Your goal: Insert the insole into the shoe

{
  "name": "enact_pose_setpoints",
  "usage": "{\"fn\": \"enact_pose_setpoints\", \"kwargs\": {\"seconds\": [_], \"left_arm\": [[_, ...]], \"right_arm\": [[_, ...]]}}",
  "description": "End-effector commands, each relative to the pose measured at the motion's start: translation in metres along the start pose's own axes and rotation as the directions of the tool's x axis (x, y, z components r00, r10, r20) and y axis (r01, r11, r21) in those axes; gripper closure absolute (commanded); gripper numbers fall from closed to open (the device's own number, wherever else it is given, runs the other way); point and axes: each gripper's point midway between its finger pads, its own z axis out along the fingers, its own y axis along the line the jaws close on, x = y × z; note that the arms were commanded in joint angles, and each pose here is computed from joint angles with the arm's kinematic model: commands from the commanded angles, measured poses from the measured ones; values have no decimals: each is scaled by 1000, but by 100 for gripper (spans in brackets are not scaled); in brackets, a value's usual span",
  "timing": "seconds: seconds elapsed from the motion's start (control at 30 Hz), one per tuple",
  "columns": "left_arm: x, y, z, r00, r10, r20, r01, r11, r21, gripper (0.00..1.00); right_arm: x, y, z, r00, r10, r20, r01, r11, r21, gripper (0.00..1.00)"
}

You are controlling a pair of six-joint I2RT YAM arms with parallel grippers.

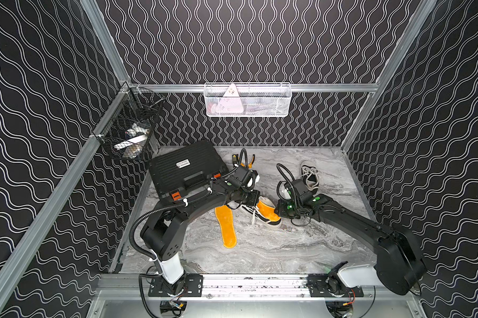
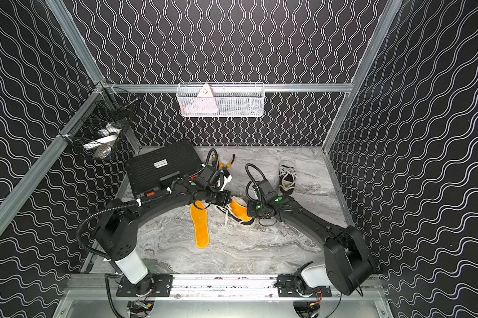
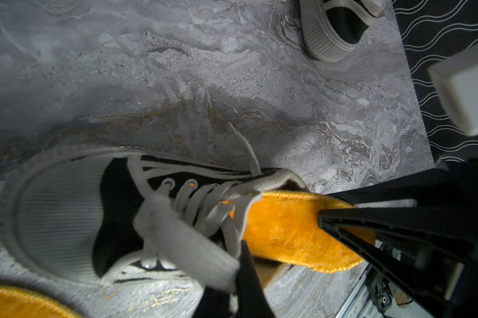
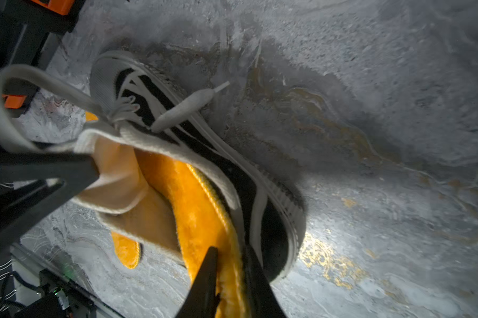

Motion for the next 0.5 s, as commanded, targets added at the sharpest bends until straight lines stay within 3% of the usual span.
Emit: {"fn": "enact_pose_setpoints", "kwargs": {"seconds": [0.0, 0.3, 0.47], "left_arm": [[-8, -9, -2, 999, 31, 30, -31, 999, 16, 100], [-10, -7, -7, 999, 10, 52, -10, 1000, 16, 100], [-9, -1, -7, 999, 8, 50, -7, 1000, -14, 100]], "right_arm": [[-10, 16, 2, 1000, 9, 19, -8, 998, -58, 84], [-11, 11, 13, 1000, 14, 18, -14, 1000, -11, 86], [-17, -2, 0, 998, -12, 67, 8, 997, 71, 86]]}}
